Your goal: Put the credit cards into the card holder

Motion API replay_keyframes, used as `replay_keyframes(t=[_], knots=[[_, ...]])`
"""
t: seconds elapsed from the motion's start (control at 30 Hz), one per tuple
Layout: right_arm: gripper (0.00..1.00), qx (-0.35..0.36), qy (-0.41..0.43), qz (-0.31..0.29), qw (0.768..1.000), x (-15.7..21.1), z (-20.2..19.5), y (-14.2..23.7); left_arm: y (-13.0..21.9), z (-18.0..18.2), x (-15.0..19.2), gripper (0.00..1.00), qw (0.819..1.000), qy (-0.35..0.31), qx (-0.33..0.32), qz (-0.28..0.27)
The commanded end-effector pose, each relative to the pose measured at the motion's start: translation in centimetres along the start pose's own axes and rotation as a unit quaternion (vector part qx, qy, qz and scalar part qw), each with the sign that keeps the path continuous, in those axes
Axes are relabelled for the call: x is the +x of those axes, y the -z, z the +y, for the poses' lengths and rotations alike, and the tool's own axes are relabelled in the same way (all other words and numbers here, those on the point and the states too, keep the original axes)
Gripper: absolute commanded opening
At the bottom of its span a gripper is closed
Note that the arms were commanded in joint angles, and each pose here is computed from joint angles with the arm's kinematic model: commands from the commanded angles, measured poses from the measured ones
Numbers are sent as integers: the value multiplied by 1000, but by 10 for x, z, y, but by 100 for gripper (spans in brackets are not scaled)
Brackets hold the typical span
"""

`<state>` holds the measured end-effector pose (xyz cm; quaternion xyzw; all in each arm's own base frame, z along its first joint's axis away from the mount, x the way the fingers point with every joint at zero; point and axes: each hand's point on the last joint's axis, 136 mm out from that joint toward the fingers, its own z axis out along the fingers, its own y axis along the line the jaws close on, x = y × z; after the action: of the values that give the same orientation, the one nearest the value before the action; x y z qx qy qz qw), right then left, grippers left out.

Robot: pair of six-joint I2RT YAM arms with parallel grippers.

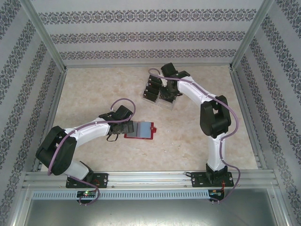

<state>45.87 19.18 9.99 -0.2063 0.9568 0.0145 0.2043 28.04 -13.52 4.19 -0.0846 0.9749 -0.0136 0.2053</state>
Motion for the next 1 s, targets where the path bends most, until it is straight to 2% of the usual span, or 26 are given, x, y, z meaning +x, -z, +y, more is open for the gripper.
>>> replay_keyframes(t=[0.0, 0.47, 0.97], knots=[[37, 33, 19, 3, 999, -4, -16, 0, 4, -8, -11, 100, 1000, 0, 14, -12], [34, 45, 83, 29, 995, 5, -11, -11, 3, -10, -11, 100, 1000, 5, 17, -10], [23, 41, 105, 47, 992, 9, -1, -20, 5, -8, -11, 100, 1000, 4, 16, -13]])
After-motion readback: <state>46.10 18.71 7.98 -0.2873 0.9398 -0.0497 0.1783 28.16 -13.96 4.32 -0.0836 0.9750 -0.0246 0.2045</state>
